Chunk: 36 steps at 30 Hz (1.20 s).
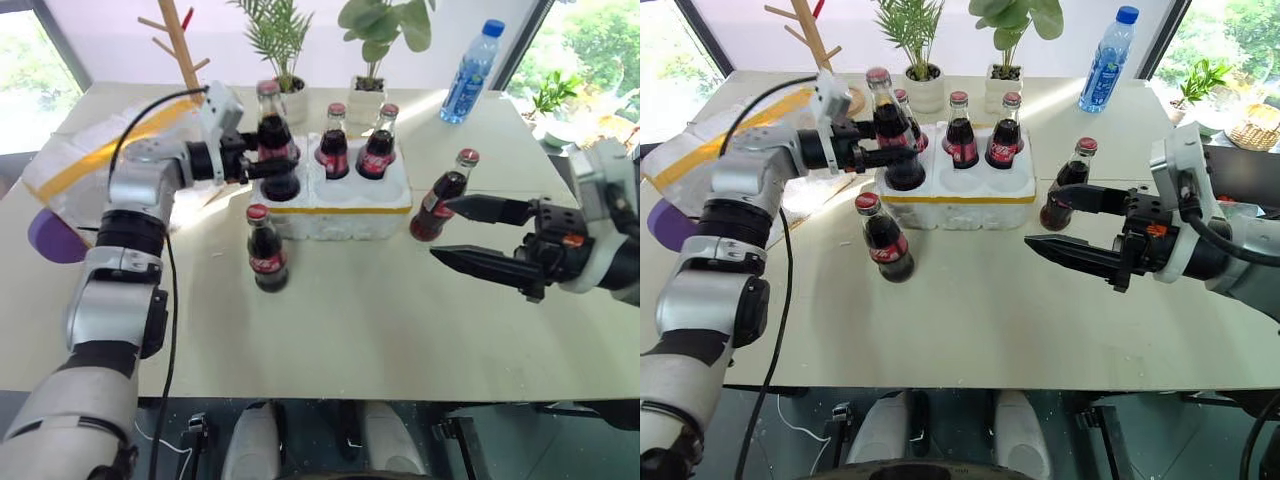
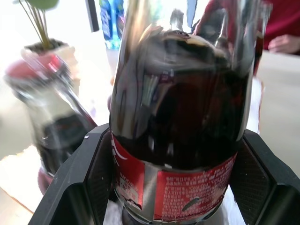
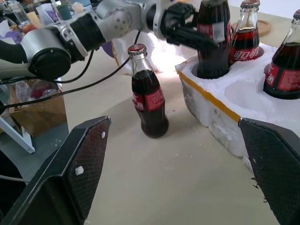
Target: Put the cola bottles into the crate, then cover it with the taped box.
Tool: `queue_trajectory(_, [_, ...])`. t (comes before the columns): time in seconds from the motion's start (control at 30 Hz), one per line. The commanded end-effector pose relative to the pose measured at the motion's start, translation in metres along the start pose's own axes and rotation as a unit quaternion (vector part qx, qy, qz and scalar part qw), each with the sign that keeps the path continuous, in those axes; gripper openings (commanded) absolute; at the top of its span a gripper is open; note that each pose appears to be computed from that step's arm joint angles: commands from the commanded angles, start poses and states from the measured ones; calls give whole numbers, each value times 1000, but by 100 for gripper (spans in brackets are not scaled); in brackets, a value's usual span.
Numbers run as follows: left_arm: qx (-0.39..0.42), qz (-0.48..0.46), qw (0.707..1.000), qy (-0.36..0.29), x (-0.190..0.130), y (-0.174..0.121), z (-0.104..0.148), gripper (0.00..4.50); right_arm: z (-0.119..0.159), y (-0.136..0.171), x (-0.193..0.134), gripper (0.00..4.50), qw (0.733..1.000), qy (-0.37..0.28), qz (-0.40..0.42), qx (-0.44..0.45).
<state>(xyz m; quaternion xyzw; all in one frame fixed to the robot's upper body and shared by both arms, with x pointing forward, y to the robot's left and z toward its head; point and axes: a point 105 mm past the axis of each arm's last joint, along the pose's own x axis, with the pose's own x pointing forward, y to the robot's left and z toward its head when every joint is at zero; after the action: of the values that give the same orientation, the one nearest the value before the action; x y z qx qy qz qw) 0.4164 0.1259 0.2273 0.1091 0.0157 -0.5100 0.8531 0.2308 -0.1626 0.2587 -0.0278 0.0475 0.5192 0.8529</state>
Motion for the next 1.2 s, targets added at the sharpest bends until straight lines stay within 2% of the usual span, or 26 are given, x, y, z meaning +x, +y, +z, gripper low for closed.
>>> queue_trajectory(0.03, [40,-3,999,-23,-5,1,21,278,9,-6,-8,450,999,-21,-13,-20])
queue_trajectory(0.13, [31,-11,999,-16,-2,-4,12,278,7,-9,-7,450,1000,-21,-10,-20])
queue_trajectory(0.23, [16,-10,1000,-9,0,-6,-1,427,4,-10,-1,450,1000,-16,2,-26])
queue_trajectory(0.27, [12,-7,1000,-7,-1,-6,-4,445,2,-10,1,450,999,-13,5,-30])
queue_trajectory(0.4, [1,11,1000,-9,-9,-3,-11,445,-5,-15,16,450,999,-4,8,-51])
queue_trajectory(0.5, [19,27,999,-24,-27,0,1,445,-14,-23,36,450,998,2,-2,-71])
queue_trajectory(0.6, [41,23,998,-37,-71,-9,28,445,-23,-20,74,450,997,-12,18,-72])
queue_trajectory(0.67, [43,21,998,-34,-86,-16,36,445,-25,-19,88,450,997,-15,26,-73])
queue_trajectory(0.77, [32,1,999,-11,-134,-40,44,445,-38,-14,121,450,996,-12,45,-78])
queue_trajectory(0.87, [25,-7,998,49,-162,-65,33,445,-45,-2,143,450,993,-14,87,-74])
queue_trajectory(0.97, [16,-1,995,93,-175,-83,18,445,-50,1,161,450,992,-11,107,-66])
queue_trajectory(1.2, [14,11,993,121,-182,-103,1,445,-56,3,185,450,990,-3,130,-55])
